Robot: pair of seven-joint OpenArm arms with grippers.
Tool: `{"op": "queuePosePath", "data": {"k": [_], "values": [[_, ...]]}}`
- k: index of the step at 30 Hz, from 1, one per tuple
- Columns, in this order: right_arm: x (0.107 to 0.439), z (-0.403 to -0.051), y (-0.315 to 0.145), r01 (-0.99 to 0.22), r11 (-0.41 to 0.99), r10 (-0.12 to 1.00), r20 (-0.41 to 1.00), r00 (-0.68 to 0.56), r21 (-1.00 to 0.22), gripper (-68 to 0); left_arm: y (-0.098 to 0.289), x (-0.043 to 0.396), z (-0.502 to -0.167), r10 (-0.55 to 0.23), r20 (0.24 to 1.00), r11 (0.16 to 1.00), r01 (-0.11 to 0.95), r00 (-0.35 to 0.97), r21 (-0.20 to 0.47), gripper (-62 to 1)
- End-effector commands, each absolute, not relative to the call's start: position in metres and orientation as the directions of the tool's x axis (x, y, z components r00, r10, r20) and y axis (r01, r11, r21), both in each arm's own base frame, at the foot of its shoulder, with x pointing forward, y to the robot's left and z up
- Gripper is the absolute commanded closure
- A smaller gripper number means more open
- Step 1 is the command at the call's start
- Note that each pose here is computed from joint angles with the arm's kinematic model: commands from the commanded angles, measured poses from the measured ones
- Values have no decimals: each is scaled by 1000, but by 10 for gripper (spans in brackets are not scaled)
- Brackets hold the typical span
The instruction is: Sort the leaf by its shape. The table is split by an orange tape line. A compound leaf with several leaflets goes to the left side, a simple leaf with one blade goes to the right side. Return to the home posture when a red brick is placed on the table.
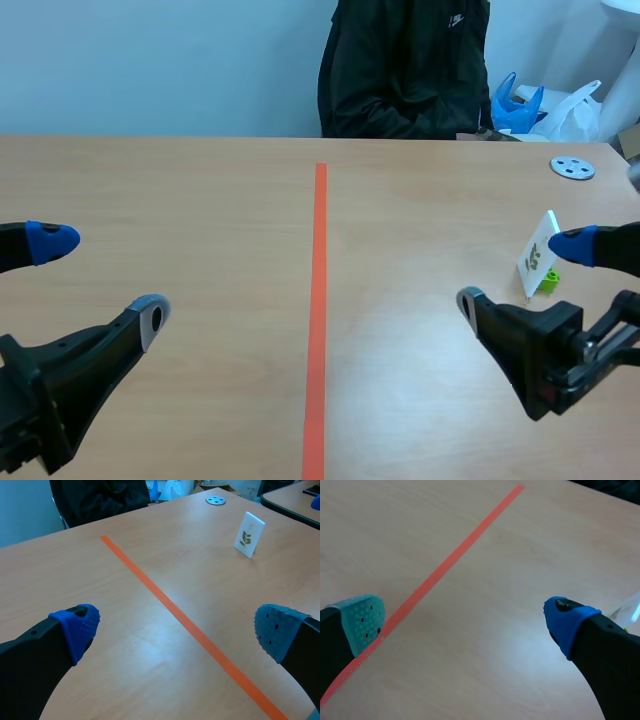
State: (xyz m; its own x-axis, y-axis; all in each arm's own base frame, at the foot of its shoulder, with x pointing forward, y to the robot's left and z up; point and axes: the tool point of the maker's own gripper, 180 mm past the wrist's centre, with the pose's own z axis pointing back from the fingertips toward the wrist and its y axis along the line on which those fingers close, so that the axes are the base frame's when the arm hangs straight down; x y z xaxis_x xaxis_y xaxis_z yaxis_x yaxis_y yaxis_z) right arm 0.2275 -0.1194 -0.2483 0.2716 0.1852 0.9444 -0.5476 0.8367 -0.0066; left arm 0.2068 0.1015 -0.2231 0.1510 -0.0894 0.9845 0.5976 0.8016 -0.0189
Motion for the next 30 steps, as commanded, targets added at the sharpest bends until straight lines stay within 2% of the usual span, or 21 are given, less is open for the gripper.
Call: {"op": "queuePosePath", "data": {"k": [1, 9, 30], "values": [[228, -237, -116, -545, 838, 164, 956, 244, -5, -679, 97, 207, -216, -68, 989, 796, 605, 130, -25, -623], [225, -235, -111, -520, 854, 134, 956, 262, 23, -679, 97, 207, -216, -67, 989, 796, 604, 130, -26, -623], [225, -236, -112, -518, 855, 138, 955, 262, 19, -679, 97, 207, -216, -67, 989, 796, 604, 130, -26, -623]]}}
